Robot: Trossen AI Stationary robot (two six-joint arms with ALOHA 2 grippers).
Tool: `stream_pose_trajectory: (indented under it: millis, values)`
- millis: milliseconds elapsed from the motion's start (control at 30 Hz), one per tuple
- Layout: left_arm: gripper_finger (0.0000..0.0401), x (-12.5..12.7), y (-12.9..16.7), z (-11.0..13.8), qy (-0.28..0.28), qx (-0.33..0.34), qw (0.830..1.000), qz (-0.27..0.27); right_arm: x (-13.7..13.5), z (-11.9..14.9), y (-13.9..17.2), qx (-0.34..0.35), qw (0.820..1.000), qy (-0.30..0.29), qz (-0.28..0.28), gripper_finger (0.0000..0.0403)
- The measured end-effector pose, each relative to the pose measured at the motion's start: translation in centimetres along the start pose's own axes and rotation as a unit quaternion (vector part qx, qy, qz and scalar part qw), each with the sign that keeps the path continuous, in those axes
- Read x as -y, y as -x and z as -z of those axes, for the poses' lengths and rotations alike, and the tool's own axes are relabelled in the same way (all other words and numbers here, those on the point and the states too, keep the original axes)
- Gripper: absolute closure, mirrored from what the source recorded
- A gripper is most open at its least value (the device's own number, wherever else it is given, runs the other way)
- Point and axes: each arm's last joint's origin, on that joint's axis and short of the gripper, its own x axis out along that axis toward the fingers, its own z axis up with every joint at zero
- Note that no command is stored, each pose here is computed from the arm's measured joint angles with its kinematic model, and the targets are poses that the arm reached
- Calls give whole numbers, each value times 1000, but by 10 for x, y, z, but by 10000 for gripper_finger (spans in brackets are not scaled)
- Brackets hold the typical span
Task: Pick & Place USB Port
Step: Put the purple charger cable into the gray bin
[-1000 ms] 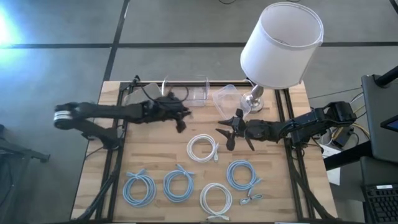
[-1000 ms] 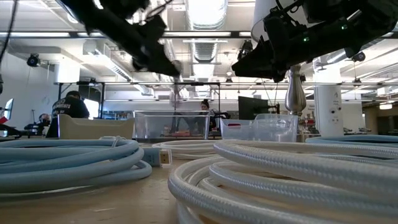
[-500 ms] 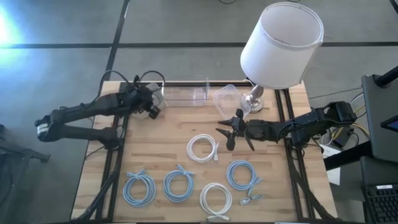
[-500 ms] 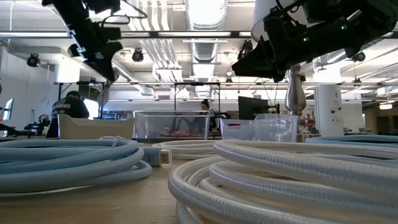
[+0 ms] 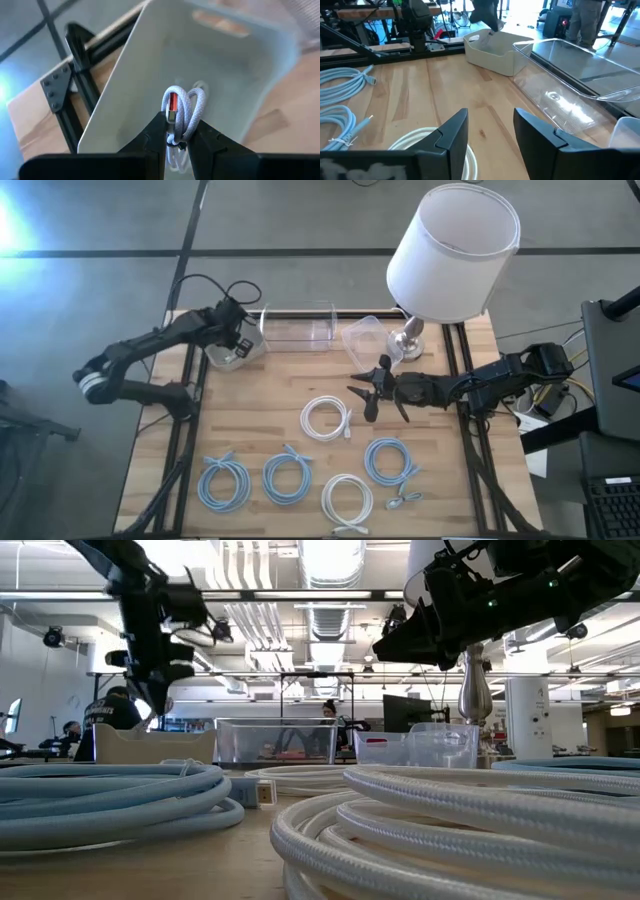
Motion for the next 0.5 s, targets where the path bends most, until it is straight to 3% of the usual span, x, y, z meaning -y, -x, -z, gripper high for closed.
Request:
stream_pose_trajectory:
  millis: [500]
  values:
    - [341, 17, -60, -2, -57, -130, 990, 15, 0, 0, 0, -1, 1000, 0, 1, 263]
